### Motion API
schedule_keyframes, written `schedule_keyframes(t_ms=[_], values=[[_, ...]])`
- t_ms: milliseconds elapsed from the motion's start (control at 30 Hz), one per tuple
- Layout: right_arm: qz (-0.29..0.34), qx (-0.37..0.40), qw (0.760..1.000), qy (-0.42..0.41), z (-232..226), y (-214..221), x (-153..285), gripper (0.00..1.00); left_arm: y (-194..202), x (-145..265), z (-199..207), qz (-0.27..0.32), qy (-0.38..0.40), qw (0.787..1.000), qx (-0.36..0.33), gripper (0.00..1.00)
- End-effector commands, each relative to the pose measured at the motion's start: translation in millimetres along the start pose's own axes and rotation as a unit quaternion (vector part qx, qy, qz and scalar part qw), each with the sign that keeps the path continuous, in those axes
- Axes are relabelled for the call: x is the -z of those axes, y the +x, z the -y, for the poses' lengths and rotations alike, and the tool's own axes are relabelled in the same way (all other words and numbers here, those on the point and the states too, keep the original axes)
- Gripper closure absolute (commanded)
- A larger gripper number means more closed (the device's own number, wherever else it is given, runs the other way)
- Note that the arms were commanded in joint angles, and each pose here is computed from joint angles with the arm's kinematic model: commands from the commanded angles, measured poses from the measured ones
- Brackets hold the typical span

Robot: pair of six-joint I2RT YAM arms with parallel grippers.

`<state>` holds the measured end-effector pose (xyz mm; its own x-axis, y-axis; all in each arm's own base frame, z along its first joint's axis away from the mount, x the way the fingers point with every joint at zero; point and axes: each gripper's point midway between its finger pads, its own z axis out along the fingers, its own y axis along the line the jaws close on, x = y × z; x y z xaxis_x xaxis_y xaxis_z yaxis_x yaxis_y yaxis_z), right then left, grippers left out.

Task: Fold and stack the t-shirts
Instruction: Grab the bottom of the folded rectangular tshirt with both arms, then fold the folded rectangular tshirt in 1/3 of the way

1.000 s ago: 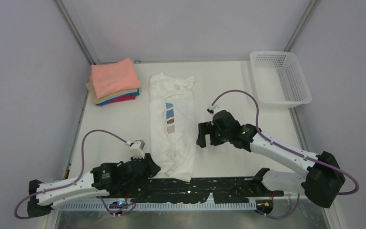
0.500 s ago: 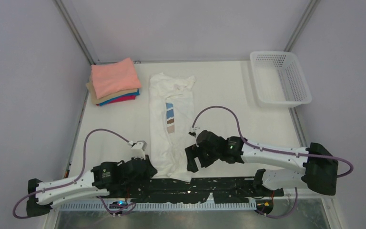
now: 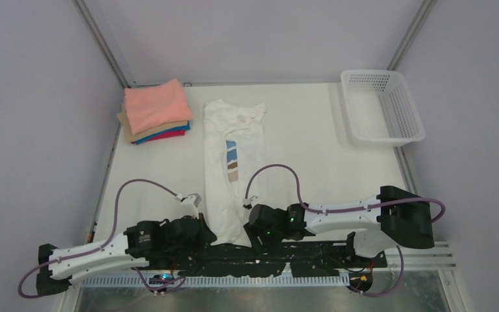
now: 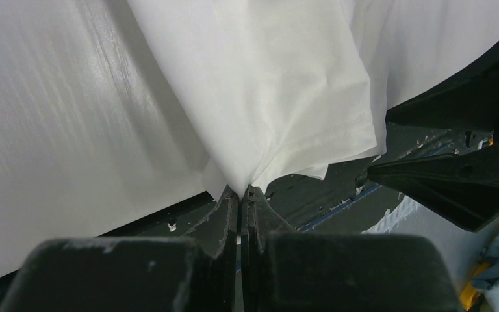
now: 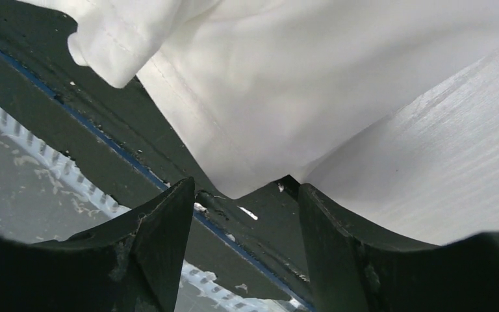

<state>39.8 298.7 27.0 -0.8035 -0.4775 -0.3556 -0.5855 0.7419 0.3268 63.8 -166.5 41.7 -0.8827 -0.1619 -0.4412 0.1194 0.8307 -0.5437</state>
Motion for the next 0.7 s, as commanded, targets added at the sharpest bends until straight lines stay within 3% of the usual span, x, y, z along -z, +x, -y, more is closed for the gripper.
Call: schedule_keyframes(t_ms=[0,67,133,167,233,300,567,667], values=[[0.05,-0.014,0.999,0.002,-9,-24,-9,0.36,1,0,8,-0.003,0.02,1.0,0.02,1.0],[0.051,-0.019,0.998,0.01,-7,-25,-14,0.46,0,4,8,-0.002,0.02,1.0,0.021,1.0],[0.051,-0.021,0.998,0.009,-8,-25,-14,0.61,-1,6,8,-0.003,0.022,0.999,0.024,1.0],[0.048,-0.023,0.999,0.005,-8,-23,-13,0.73,1,7,8,-0.005,0.023,0.999,0.028,1.0],[0.047,-0.023,0.999,-0.014,-14,-21,-7,0.86,4,8,9,-0.013,0.029,0.999,0.032,1.0],[0.046,-0.025,0.998,-0.027,-15,-18,4,0.93,7,11,8,-0.023,0.03,0.999,0.033,1.0],[0.011,-0.019,0.996,-0.083,-23,7,36,0.94,28,24,-15,-0.086,-0.036,0.995,0.029,1.0],[-0.01,-0.019,0.998,-0.065,-14,18,33,0.94,41,24,-29,-0.122,-0.075,0.99,0.016,1.0]])
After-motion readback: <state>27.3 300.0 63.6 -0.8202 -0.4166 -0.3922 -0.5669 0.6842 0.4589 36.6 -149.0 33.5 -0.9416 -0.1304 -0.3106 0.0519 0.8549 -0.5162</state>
